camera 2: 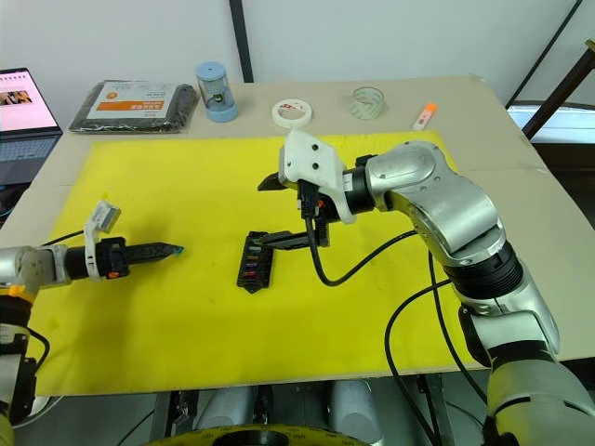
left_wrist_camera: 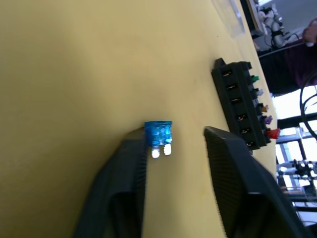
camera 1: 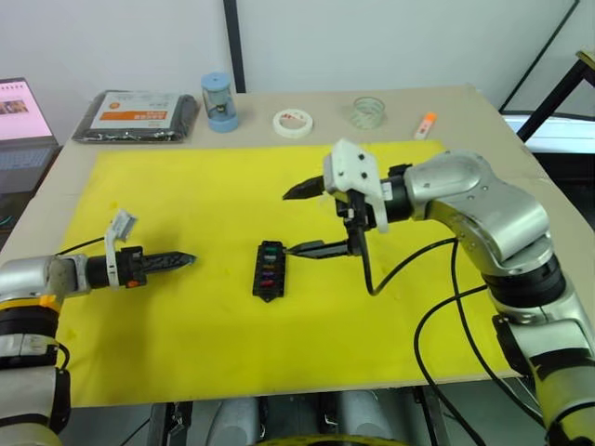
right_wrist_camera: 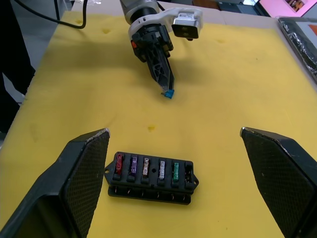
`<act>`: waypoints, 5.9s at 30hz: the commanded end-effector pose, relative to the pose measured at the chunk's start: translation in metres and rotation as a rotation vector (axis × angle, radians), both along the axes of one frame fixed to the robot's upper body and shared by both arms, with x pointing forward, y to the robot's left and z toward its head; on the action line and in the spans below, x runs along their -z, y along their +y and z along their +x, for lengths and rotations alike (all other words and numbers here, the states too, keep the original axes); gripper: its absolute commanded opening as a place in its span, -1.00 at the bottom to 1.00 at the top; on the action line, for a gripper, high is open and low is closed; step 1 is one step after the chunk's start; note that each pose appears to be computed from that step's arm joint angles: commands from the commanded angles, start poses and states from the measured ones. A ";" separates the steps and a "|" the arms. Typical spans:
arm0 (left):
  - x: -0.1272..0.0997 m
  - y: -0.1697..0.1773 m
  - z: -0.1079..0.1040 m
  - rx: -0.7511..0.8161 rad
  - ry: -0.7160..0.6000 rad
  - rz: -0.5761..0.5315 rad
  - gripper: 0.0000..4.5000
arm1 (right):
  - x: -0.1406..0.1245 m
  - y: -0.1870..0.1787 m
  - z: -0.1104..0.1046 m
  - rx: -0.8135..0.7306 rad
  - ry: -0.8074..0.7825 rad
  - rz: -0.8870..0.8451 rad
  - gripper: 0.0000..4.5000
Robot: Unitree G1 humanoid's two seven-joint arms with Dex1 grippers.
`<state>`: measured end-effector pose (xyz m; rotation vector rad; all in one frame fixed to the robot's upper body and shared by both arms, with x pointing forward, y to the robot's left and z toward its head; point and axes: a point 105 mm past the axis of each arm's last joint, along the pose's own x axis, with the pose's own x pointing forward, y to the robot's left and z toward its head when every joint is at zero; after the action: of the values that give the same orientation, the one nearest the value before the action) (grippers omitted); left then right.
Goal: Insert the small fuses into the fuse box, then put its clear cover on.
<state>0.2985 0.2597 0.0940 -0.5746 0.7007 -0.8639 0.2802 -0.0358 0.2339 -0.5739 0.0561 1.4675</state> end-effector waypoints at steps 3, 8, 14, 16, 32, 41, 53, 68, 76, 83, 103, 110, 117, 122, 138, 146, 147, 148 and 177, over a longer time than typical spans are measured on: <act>0.002 0.003 -0.006 0.004 0.013 0.000 -0.72 | -0.008 0.003 -0.003 -0.025 -0.051 0.013 1.00; 0.002 0.003 -0.007 0.001 0.011 -0.004 -0.72 | -0.008 0.004 -0.004 -0.027 -0.051 0.012 1.00; 0.002 0.003 -0.007 0.003 0.005 -0.002 -0.99 | -0.007 0.004 -0.003 -0.025 -0.052 0.012 1.00; 0.002 0.003 -0.008 0.008 -0.001 0.009 -0.99 | -0.007 0.004 -0.003 -0.024 -0.052 0.012 1.00; -0.125 -0.108 0.000 0.354 -0.768 -0.038 -0.99 | -0.015 -0.013 -0.001 0.101 0.220 0.042 1.00; -0.155 -0.156 -0.015 0.513 -0.991 -0.039 -0.99 | -0.057 -0.024 -0.007 0.159 0.481 0.180 1.00; -0.156 -0.170 -0.016 0.556 -1.027 -0.050 -1.00 | -0.054 -0.018 -0.006 0.201 0.479 0.175 0.11; -0.163 -0.164 -0.015 0.529 -1.030 -0.055 -1.00 | -0.048 -0.019 -0.007 0.207 0.455 0.150 0.11; -0.161 -0.164 -0.014 0.525 -1.023 -0.049 -1.00 | -0.046 -0.018 -0.007 0.202 0.442 0.144 -0.55; -0.162 -0.164 -0.013 0.521 -1.021 -0.048 -1.00 | -0.045 -0.017 -0.007 0.200 0.435 0.140 -0.55; -0.160 -0.165 -0.014 0.530 -1.014 -0.041 -1.00 | -0.045 -0.015 -0.008 0.187 0.415 0.142 -0.55; -0.159 -0.165 -0.014 0.527 -1.015 -0.034 -1.00 | -0.045 -0.014 -0.009 0.178 0.414 0.139 -0.98; -0.155 -0.164 -0.012 0.523 -0.995 -0.002 -1.00 | -0.045 -0.014 -0.010 0.174 0.414 0.134 -0.98; -0.150 -0.157 0.002 0.476 -0.969 0.113 -0.72 | -0.039 -0.012 -0.009 0.173 0.405 0.103 -1.00; -0.050 -0.092 0.004 0.604 -0.804 0.450 0.98 | 0.033 0.015 0.024 0.049 0.088 -0.089 -1.00; -0.045 -0.103 -0.001 0.683 -0.868 0.444 0.98 | 0.055 0.024 0.046 0.066 0.113 -0.114 -1.00; -0.044 -0.104 -0.002 0.694 -0.866 0.442 0.98 | 0.058 0.023 0.048 0.072 0.117 -0.119 -1.00; -0.044 -0.105 -0.003 0.699 -0.864 0.441 0.98 | 0.060 0.023 0.049 0.075 0.121 -0.122 -1.00; -0.040 -0.113 -0.004 0.698 -0.878 0.426 0.98 | 0.069 0.025 0.062 0.111 0.138 -0.146 -1.00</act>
<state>0.2967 0.1510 0.1275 0.4438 0.2722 -1.4095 0.3391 -0.0139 0.1466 -0.5645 0.3617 1.4081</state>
